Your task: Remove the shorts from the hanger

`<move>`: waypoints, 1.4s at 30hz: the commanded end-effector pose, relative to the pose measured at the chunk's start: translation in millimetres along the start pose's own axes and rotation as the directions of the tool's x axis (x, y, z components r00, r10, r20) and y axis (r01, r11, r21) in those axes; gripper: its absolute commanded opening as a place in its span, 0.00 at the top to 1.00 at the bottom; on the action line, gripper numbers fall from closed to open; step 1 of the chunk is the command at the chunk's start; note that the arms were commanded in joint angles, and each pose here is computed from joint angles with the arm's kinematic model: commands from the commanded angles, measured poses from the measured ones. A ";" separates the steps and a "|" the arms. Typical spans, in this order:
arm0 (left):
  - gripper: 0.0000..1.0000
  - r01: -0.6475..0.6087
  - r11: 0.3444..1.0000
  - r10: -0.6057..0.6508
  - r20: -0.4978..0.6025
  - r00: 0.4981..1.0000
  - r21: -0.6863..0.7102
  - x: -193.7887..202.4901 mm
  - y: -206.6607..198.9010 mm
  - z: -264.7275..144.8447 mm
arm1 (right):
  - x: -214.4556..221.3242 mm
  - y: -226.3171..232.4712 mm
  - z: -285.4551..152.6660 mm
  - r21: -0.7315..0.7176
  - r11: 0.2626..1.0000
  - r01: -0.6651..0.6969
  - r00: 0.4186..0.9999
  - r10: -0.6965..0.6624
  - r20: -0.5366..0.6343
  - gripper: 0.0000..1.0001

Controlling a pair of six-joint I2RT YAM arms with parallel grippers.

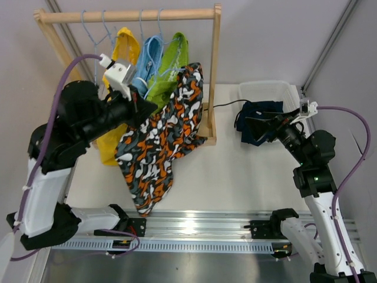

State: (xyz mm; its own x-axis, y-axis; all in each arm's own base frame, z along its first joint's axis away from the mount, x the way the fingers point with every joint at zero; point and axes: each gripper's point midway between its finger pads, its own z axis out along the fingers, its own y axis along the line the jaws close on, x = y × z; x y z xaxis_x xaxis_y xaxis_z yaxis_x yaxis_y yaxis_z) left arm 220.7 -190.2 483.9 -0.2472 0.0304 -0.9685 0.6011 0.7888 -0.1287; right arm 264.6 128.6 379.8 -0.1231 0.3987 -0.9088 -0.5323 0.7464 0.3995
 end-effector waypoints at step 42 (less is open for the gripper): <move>1.00 0.052 0.998 -0.051 -0.030 0.998 0.023 16.8 -7.1 -64.7 | -72.0 14.8 7.2 0.097 0.972 0.216 0.953 -0.231 0.195 1.00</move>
State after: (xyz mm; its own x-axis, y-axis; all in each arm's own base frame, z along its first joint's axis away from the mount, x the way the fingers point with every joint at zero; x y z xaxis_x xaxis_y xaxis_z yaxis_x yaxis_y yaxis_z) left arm 158.5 -172.0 478.6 -0.3361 0.0152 -0.9417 0.6533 0.7240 -0.2214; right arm 257.6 141.3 457.2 0.1589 0.3260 -0.9319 -0.5761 0.7972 0.1806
